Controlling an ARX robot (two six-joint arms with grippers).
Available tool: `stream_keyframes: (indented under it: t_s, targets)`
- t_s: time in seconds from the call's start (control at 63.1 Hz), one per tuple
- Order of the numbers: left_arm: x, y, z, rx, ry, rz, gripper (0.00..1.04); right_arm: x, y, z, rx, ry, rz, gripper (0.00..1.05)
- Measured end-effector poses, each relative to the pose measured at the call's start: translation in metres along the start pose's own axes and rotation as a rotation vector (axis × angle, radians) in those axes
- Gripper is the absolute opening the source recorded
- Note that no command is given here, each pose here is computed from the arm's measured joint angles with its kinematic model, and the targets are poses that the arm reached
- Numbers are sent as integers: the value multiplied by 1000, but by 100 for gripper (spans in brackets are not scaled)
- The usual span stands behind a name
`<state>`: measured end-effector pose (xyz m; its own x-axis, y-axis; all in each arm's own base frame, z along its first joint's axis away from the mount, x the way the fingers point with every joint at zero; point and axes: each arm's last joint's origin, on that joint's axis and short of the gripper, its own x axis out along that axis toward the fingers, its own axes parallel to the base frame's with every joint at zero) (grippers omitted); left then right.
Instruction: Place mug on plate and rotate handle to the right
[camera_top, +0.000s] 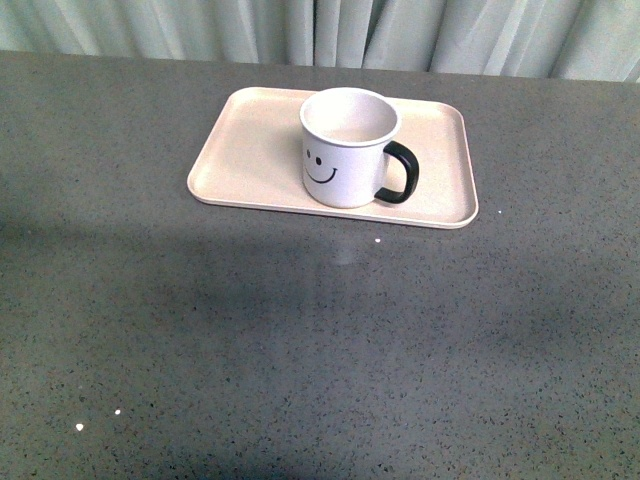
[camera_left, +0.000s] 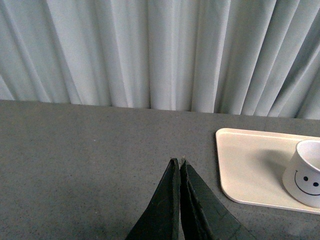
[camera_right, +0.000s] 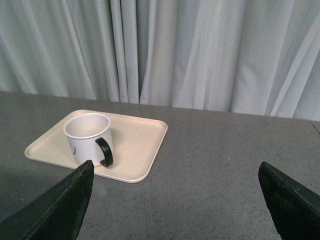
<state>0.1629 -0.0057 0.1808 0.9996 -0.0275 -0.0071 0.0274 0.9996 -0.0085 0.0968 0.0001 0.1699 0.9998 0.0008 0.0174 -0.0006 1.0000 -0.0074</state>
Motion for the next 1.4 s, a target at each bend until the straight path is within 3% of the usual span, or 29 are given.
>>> stream_keyframes:
  t_s: [0.317, 1.395]
  targets:
    - [-23, 5, -16, 0, -2, 24, 1, 0, 0, 0, 0, 0, 0, 95]
    - [-65, 4, -14, 1, -4, 24, 1, 0, 0, 0, 0, 1, 0, 95]
